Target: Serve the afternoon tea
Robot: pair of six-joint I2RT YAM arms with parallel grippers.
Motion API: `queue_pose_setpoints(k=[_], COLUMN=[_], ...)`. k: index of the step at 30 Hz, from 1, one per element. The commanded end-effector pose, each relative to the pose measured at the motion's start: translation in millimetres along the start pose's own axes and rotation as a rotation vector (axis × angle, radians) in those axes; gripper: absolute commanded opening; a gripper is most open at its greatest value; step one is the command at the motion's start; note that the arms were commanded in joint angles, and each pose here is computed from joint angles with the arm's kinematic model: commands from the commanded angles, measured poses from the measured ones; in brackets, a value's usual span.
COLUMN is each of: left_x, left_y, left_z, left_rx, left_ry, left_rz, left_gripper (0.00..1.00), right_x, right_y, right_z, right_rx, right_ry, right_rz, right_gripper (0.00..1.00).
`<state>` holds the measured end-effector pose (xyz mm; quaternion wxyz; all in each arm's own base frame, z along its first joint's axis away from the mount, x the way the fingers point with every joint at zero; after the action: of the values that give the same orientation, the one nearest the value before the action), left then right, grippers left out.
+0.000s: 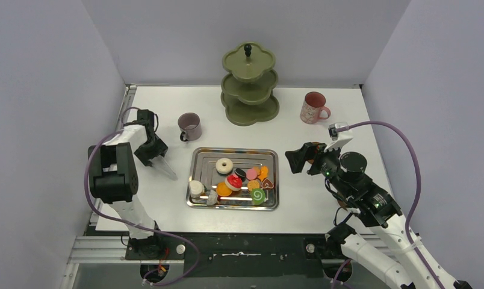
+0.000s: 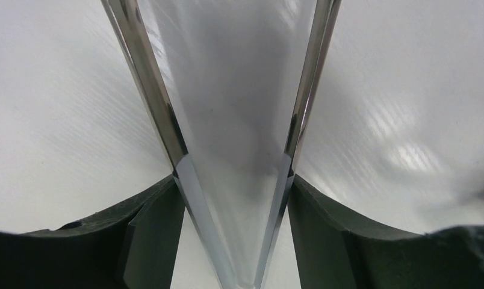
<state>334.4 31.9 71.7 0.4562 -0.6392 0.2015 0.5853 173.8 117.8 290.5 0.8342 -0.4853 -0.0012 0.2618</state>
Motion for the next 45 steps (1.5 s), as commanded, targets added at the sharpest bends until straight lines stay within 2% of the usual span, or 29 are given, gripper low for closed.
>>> queue_pose_setpoints(k=[1,13,26,34,39,45], left_x=[-44.1,-119.6,-182.9,-224.3,-241.8,-254.6], left_y=[-14.5,-5.5,3.6,32.4,59.2,97.5], left_z=[-3.5,9.7,27.0,17.0,8.7,-9.3], left_rx=[0.047,0.240,0.410,0.586,0.686,0.864], left_ry=[0.086,0.262,0.323,0.416,0.544,0.612], left_rz=[-0.068,-0.104,-0.210,-0.266,-0.264,-0.242], left_gripper=[0.57,0.55,0.52,0.52,0.52,0.50], right_x=[-7.1,-10.7,-12.2,-20.3,-26.5,-34.0], right_y=[-15.6,-14.4,-14.0,-15.8,-14.5,-17.2], right_z=[9.6,7.7,1.7,-7.5,-15.1,-19.7], right_rx=[0.037,0.048,0.026,0.003,0.008,0.035], right_ry=[-0.034,-0.014,0.047,0.128,0.186,0.236], right_rz=[-0.059,-0.044,-0.016,-0.011,-0.008,-0.026], right_gripper=[1.00,1.00,1.00,1.00,1.00,1.00])
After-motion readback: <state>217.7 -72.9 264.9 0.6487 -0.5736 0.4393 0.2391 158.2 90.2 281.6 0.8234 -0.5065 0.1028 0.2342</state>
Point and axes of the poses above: each gripper's point midway between its finger pads, its own x axis out along the fingers, its own z axis along the line the jaws close on, y = z × x, the point moved 6 cm from there along -x, back along the fingers, and after that the axes turned 14 degrees about x, right-handed, at the moved point
